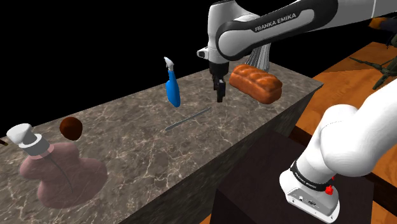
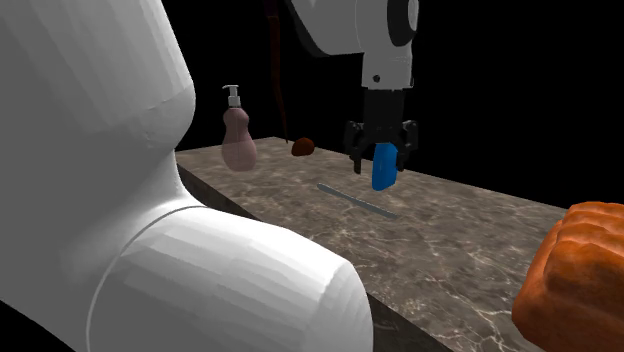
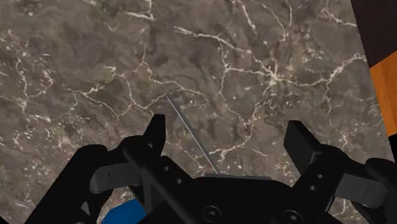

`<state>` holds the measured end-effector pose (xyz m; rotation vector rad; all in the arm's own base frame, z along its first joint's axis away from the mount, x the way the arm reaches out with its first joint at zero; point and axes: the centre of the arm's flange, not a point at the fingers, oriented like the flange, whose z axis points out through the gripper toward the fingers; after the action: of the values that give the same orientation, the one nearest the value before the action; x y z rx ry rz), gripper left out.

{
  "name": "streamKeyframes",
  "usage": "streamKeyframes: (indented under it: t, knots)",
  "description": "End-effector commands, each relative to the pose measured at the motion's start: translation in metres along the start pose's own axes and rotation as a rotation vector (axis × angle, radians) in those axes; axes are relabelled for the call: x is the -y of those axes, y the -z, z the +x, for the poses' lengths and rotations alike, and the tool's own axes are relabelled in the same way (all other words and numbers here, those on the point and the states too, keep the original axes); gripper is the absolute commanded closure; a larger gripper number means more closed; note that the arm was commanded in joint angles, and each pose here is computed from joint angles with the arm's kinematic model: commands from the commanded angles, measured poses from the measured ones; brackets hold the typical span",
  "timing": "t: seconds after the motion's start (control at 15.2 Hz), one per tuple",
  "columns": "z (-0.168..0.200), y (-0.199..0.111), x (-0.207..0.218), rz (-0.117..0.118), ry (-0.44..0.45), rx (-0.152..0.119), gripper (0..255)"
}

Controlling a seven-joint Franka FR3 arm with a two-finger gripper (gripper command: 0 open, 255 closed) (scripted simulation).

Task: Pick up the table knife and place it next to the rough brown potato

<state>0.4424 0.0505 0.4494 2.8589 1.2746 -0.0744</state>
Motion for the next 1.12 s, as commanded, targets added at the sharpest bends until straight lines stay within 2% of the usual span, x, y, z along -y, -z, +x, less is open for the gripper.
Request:
streamKeyframes:
  t: [0.0,0.66,1.06]
  knots:
    - [0.022,-0.008,-0.003,-0.003,0.093,-0.017,0]
    - [0.131,-0.054,0.018,-0.011,0.538,-0.093,0]
    - [0.136,-0.082,0.019,-0.011,0.55,-0.095,0]
